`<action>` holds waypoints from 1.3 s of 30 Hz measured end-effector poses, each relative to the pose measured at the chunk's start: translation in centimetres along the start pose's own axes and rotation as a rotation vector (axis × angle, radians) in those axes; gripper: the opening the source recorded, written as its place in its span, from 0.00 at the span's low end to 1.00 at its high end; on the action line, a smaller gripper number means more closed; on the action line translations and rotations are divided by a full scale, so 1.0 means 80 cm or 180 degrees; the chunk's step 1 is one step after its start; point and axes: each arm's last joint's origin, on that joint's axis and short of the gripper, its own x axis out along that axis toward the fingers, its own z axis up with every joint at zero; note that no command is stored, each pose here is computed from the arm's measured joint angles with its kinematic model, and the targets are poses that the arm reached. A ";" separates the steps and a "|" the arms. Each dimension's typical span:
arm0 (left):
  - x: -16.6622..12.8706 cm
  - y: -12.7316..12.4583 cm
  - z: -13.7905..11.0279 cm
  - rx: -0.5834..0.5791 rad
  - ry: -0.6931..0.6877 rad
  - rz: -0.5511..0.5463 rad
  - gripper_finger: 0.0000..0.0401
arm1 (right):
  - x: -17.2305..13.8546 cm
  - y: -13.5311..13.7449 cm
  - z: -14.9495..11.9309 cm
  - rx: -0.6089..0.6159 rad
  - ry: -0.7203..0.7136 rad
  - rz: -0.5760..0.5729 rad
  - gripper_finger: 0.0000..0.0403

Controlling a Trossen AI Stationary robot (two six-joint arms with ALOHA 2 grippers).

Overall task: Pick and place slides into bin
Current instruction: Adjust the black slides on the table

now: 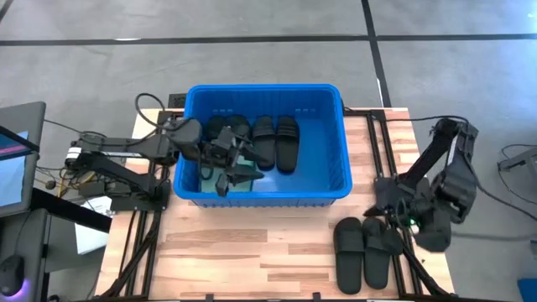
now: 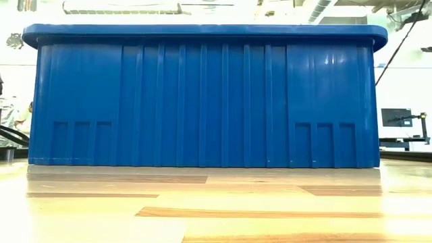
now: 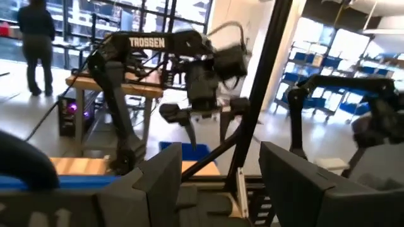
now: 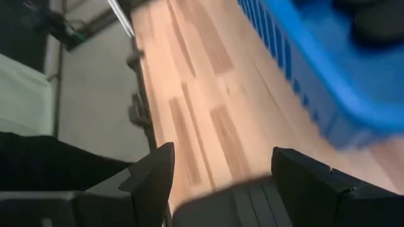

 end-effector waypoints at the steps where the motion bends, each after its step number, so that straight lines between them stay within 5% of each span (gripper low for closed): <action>1: 0.004 0.001 -0.001 -0.0022 -0.0025 -0.0017 0.50 | 0.001 0.002 -0.008 0.0011 0.0066 -0.0057 0.62; 18: 0.012 0.004 0.002 0.0097 -0.0285 0.0093 0.50 | 0.045 0.038 -0.108 -0.0072 0.1160 -0.1171 0.62; 28: 0.012 0.006 -0.003 0.0163 -0.0146 0.0118 0.50 | 0.088 0.047 -0.148 -0.0790 0.1325 -0.1865 0.62; 39: 0.012 0.008 -0.009 0.0227 0.0025 0.0157 0.50 | 0.133 0.047 -0.193 -0.0973 0.1446 -0.2223 0.62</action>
